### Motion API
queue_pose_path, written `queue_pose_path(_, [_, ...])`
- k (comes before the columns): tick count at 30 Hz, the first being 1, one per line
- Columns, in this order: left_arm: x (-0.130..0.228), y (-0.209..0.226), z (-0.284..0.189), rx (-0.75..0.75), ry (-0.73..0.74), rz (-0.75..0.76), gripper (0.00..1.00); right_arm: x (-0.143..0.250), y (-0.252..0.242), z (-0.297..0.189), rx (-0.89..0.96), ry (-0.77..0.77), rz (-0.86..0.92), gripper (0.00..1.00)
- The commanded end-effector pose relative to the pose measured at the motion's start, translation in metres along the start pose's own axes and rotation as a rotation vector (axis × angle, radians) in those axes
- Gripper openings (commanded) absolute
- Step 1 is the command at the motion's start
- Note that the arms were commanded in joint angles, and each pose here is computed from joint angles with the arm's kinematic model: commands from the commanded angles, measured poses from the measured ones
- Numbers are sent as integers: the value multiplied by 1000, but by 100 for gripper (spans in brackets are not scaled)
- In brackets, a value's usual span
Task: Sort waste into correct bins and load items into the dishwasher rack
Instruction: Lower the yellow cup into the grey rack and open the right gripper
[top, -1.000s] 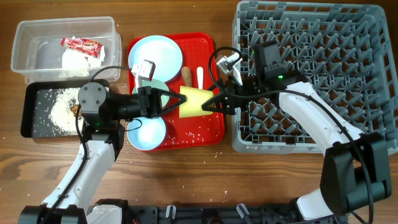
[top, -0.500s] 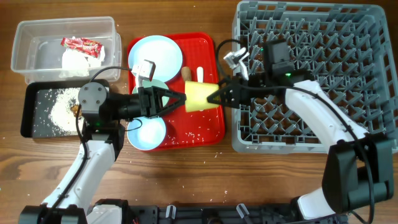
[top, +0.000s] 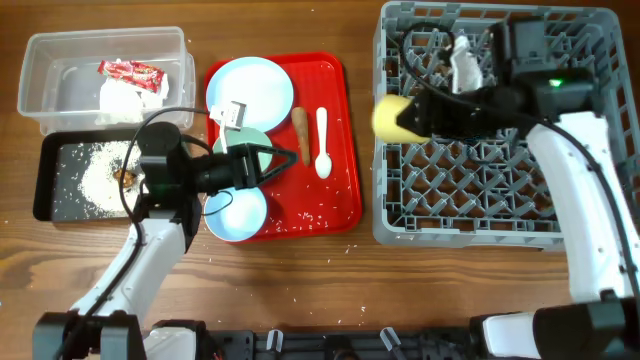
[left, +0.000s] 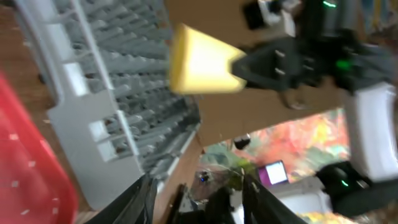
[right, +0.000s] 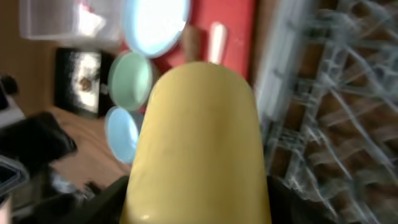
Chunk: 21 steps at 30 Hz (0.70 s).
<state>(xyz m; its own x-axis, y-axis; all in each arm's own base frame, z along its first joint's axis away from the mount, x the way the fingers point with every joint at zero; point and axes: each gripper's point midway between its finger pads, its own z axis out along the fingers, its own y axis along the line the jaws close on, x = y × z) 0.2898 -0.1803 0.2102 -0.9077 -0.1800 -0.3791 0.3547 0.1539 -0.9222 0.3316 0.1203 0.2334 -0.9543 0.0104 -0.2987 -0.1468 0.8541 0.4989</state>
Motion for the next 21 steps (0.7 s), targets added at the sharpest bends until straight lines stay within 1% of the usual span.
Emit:
queue_pose_path(1, [-12,41,-4,-172,-99,22,44,19,-26,-16,188,51,10,25])
queue_pose_path(2, [-13,70,-11,-306,-154,-53,41,30,-30,-18,213,95,31,25])
queue_pose_path(3, [-12,94,-21,-435,-193,-84,41,41,-32,-20,226,137,48,26])
queue_pose_path(5, [-9,106,-25,-498,-190,-66,41,49,-33,-21,230,169,64,25])
queue_pose_path(6, [-7,115,-31,-552,-203,-91,40,55,-39,-24,271,187,90,26])
queue_pose_path(7, [-5,121,-34,-586,-202,-85,38,60,-46,-27,318,199,118,25])
queue_pose_path(8, [-2,131,-41,-650,-204,-87,36,69,-60,-34,417,224,177,26])
queue_pose_path(11, [2,150,-58,-798,-209,-88,34,77,-73,-40,505,236,233,26])
queue_pose_path(14, [-10,146,-73,-931,-170,-50,32,86,-80,-30,514,266,265,25])
queue_pose_path(15, [-23,137,-81,-1034,-149,2,32,92,-84,-23,514,286,272,26])
queue_pose_path(17, [-37,122,-83,-1108,-140,48,32,100,-87,-11,496,314,282,26])
queue_pose_path(19, [-43,106,-70,-1097,-112,102,32,107,-93,7,471,330,289,26])
queue_pose_path(21, [-44,102,-62,-1084,-103,136,33,110,-100,19,471,329,290,26])
